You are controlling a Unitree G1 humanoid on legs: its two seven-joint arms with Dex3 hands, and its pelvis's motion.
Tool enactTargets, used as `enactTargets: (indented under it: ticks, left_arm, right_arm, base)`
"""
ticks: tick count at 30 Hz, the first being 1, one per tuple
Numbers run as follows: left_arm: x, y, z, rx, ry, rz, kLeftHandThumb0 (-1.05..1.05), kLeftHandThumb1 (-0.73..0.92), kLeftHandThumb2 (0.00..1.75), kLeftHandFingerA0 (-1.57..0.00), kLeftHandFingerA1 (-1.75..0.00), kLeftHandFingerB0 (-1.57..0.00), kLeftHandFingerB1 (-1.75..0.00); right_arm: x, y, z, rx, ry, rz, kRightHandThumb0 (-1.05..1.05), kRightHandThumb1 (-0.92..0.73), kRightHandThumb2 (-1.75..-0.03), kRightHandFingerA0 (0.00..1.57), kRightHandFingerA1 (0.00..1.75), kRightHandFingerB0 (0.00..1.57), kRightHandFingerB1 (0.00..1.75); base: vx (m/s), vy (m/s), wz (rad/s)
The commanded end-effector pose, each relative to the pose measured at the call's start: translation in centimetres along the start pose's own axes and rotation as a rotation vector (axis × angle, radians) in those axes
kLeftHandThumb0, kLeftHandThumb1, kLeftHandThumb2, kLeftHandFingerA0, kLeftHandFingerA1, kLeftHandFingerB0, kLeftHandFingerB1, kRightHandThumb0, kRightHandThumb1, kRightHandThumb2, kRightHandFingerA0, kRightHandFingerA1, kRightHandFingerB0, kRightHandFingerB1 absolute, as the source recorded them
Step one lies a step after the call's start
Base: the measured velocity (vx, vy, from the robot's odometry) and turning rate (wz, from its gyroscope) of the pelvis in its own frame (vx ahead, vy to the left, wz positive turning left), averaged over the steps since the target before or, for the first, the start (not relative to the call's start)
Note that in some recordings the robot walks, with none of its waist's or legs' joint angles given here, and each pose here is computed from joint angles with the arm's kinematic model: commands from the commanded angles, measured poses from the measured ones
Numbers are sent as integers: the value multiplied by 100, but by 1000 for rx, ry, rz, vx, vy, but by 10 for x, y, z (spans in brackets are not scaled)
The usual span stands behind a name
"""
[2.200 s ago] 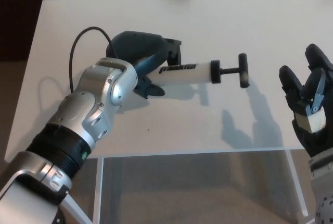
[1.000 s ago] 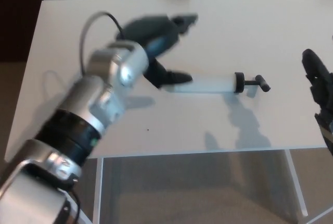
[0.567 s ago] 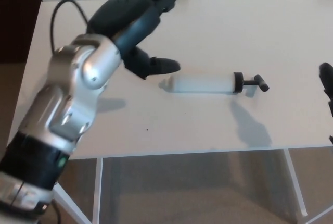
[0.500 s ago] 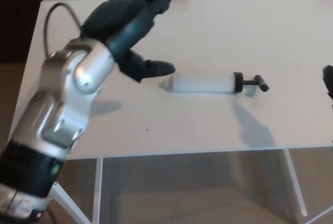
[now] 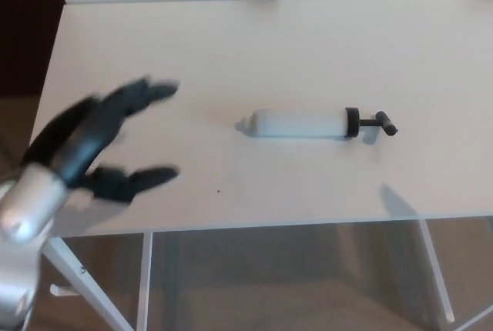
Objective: The robot walks towards a desk on which an air pump is kept in the middle. It lifts it up and holds it with its left hand and uses its right hand to compress it by pushing its handle inwards.
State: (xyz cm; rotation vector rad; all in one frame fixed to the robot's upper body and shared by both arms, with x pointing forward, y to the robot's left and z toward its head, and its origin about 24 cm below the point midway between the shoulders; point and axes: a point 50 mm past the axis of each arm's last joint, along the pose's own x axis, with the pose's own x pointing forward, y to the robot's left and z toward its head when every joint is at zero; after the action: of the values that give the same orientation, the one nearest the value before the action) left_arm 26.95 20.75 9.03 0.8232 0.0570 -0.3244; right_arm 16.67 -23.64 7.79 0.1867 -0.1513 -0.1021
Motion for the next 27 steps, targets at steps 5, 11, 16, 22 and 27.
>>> enactTargets:
  ticks: [5,11,16,22,27]
  left_arm:
    - [-258,75,58,-744,-683,-663,-65,60,59,-28,-43,-36,-34]
    - [-258,78,62,-732,-695,-661,-65,60,59,-28,-43,-36,-34]
    - [-258,78,67,-727,-702,-667,-65,60,59,-28,-43,-36,-34]
    - [-254,77,72,-717,-717,-670,-65,60,59,-28,-43,-36,-34]
    - [-255,76,73,-727,-717,-678,-65,60,59,-28,-43,-36,-34]
  right_arm:
    - [-72,-15,86,-267,-270,297,-89,-90,-69,23,29,13,24]
    - [-68,-14,87,-260,-287,299,-89,-90,-69,23,29,13,24]
    - [-67,-16,87,-254,-294,294,-89,-90,-69,23,29,13,24]
    - [-63,-19,88,-253,-308,290,-89,-90,-69,23,29,13,24]
    - [-64,-20,88,-254,-306,288,-89,-90,-69,23,29,13,24]
  base:
    - [0,0,0]
    - [0,0,0]
    - [0,0,0]
    - [0,0,0]
    - [0,0,0]
